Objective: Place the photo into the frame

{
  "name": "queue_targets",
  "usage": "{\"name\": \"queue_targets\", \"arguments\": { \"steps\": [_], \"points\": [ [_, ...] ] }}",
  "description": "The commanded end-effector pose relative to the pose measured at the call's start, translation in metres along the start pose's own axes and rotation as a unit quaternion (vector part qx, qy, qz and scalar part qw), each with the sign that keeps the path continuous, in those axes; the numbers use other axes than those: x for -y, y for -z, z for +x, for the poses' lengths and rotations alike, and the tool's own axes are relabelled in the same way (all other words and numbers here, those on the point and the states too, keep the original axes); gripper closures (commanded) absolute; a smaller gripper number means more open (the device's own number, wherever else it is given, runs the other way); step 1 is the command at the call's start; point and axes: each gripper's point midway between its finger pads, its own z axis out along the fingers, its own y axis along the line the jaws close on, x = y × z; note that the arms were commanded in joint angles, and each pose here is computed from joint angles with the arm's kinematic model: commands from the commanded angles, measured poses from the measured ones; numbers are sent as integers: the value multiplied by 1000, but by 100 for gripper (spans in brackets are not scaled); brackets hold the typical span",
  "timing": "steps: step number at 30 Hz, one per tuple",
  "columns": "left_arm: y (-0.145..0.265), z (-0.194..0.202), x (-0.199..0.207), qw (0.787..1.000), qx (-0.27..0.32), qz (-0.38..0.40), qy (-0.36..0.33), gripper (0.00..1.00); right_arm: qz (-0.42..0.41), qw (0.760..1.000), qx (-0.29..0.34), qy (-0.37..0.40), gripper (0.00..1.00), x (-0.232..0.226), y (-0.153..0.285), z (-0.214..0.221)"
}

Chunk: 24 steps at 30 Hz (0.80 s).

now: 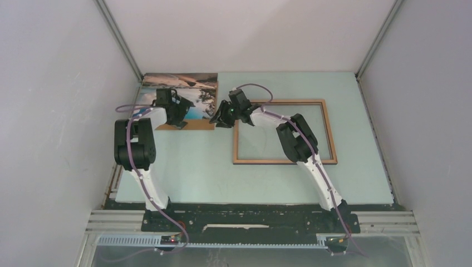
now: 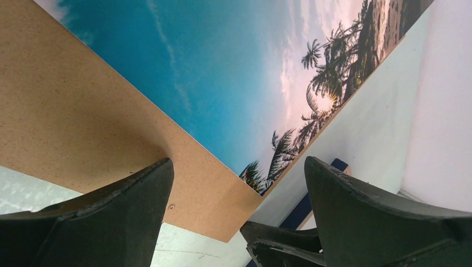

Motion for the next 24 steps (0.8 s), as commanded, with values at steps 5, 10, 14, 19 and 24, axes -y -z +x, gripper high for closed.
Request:
{"name": "queue_targets", "arguments": {
  "steps": [5,10,14,19,24],
  "points": [
    [-10,23,-24,996,-56,-48,59,0,-64,997,-30,-41,52,-11,-13,9],
    [-11,34,-27,992,-88,-47,76,0,-152,985,-70,-48,60,-29,-13,11],
    [-14,49,-37,988,-120,-50,90,0,-177,981,-77,-27,66,-40,-6,8],
    [-11,59,-48,986,-129,-59,89,0,-194,978,-83,10,77,-54,3,13],
    [-1,76,-64,984,-139,-64,91,0,-210,972,-97,41,85,-70,21,23]
  ]
}}
